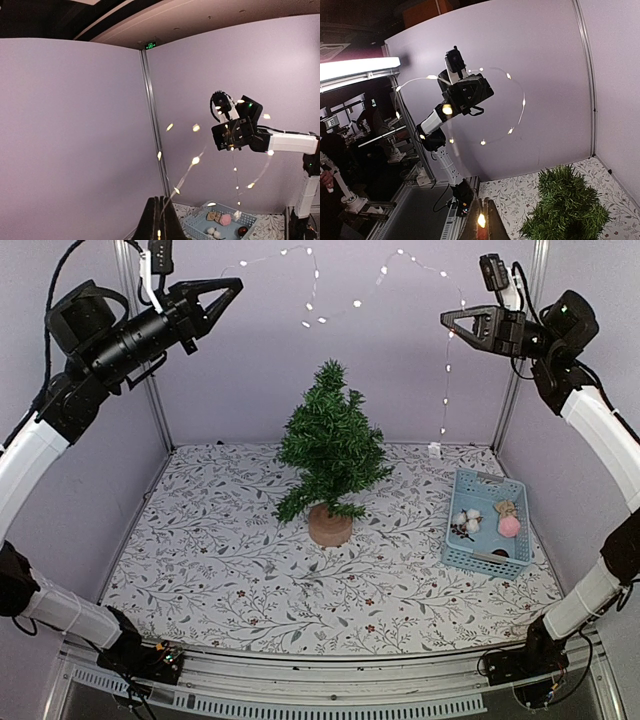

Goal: Decorate the small christmas tree

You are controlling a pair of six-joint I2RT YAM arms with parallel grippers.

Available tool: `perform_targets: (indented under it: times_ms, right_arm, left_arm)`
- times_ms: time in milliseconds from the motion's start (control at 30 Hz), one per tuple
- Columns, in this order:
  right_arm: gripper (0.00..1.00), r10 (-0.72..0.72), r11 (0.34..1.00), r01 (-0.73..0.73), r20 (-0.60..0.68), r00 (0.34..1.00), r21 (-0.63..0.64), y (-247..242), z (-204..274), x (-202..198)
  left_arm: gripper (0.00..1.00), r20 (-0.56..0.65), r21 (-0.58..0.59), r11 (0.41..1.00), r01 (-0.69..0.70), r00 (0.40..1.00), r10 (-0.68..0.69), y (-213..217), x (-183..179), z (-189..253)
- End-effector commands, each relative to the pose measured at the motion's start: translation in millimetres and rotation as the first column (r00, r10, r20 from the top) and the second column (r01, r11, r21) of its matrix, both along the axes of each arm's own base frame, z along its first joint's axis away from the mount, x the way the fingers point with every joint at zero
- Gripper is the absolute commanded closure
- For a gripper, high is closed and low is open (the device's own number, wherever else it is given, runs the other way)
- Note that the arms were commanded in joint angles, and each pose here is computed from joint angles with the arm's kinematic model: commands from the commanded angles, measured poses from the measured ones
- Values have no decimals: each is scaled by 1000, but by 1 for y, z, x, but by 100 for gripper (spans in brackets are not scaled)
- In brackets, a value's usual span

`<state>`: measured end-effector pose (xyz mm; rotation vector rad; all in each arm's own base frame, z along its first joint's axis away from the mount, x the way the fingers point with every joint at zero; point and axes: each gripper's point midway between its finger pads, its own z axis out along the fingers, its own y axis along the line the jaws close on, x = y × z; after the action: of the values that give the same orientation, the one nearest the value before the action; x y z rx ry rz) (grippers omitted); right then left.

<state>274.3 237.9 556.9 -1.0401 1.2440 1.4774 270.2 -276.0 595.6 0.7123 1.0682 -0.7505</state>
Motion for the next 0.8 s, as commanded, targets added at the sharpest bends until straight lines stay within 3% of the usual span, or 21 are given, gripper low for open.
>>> perform_targets:
  times_ms: [0, 200, 367, 567, 767]
  right_arm:
    - [100, 21, 1000, -21, 29, 999, 2, 3, 7, -4]
    - [100, -174, 982, 176, -39, 984, 62, -29, 13, 56]
    - [100, -341, 930, 358, -173, 924, 77, -72, 0, 111]
    - [100, -387, 913, 409, -335, 859, -5, -80, -56, 166]
    - [100, -491, 864, 482, -451, 745, -144, -87, -129, 205]
  left_arm:
    - [100, -72, 13, 999, -40, 997, 41, 2, 10, -16]
    - [100, -75, 24, 989, -143, 987, 145, -14, 60, -21]
    - [100, -112, 33, 958, -284, 952, 286, -18, 130, -31]
    - [100, -296, 20, 935, -355, 891, 345, -4, 208, -72]
    - [100, -424, 162, 912, -377, 808, 409, -2, 244, -152]
